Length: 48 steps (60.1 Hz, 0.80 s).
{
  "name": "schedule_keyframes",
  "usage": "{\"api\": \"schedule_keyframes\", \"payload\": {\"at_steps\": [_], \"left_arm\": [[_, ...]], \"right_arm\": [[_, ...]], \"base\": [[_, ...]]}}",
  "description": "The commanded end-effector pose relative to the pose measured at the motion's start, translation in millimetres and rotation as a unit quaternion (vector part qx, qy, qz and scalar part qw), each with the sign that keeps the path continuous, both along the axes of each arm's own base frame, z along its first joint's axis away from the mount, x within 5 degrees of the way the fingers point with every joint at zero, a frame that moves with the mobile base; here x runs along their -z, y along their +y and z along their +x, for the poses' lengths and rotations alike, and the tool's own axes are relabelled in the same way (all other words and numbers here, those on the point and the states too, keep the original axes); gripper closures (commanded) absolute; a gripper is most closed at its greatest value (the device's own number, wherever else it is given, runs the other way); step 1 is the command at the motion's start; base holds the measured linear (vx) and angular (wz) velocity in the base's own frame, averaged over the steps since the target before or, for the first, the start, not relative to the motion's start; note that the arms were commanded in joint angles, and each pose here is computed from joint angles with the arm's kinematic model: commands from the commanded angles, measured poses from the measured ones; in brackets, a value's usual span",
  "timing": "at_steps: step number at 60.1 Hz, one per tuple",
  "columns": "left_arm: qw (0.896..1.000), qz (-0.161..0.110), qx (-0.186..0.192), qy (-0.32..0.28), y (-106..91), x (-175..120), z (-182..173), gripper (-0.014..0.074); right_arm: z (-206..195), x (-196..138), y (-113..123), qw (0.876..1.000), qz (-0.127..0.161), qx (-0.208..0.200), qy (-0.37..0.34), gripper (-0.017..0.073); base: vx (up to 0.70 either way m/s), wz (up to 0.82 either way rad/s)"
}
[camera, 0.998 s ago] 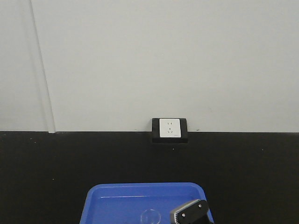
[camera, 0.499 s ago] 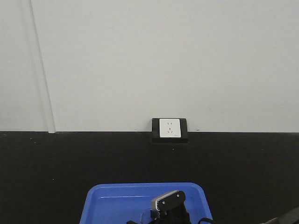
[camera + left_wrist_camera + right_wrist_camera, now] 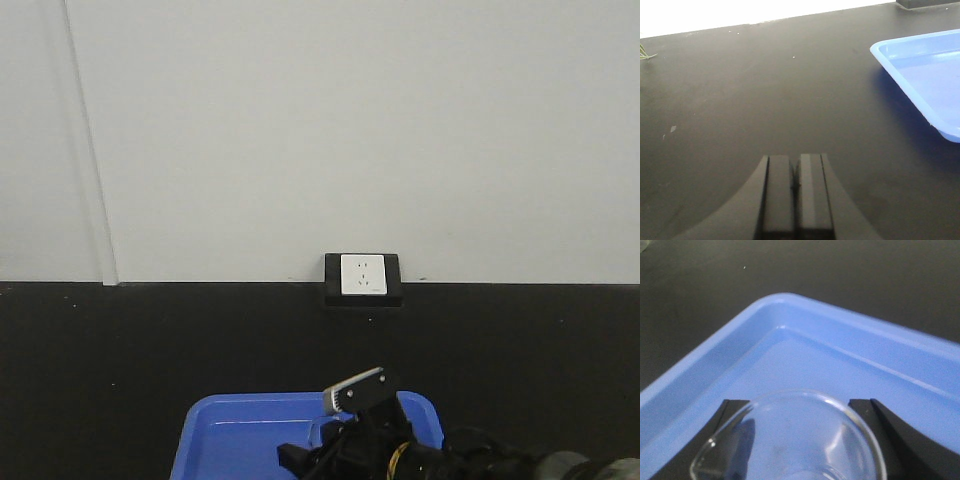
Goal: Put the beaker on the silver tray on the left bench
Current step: 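Close the right gripper around the clear glass beaker, then lift the beaker out of the blue tray with the right gripper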
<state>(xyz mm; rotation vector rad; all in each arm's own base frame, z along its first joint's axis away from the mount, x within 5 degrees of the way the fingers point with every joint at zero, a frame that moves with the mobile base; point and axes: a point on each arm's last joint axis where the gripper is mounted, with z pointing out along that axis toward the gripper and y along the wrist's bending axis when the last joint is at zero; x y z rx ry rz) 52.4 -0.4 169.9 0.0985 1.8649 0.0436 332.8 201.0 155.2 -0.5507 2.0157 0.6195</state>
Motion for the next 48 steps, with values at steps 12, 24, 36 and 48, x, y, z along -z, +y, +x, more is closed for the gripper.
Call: {"api": "schedule_keyframes", "payload": {"at_steps": [12, 24, 36, 48], "left_arm": [[0.999, -0.004, 0.005, -0.031, -0.9, -0.3, 1.7, 0.0592], [0.999, -0.004, 0.005, -0.031, -0.9, -0.3, 1.7, 0.0592], [0.999, -0.004, 0.005, -0.031, -0.9, -0.3, 1.7, 0.0592], [0.999, -0.004, 0.005, -0.031, -0.9, -0.3, 1.7, 0.0592]], "right_arm": [[-39.1, -133.4, -49.9, 0.99, -0.063, 0.12, -0.047, 0.0573], [-102.0, -169.4, -90.5, 0.983, -0.058, 0.155, -0.082, 0.057], [-170.0, -155.2, -128.4, 0.98, -0.038, 0.17, -0.098, 0.0571], [-206.4, -142.1, -147.9, 0.977, -0.02, 0.174, -0.124, 0.0571]], "base": [[0.0, 0.0], [0.0, 0.0], [0.0, 0.0], [0.0, 0.0]]}}
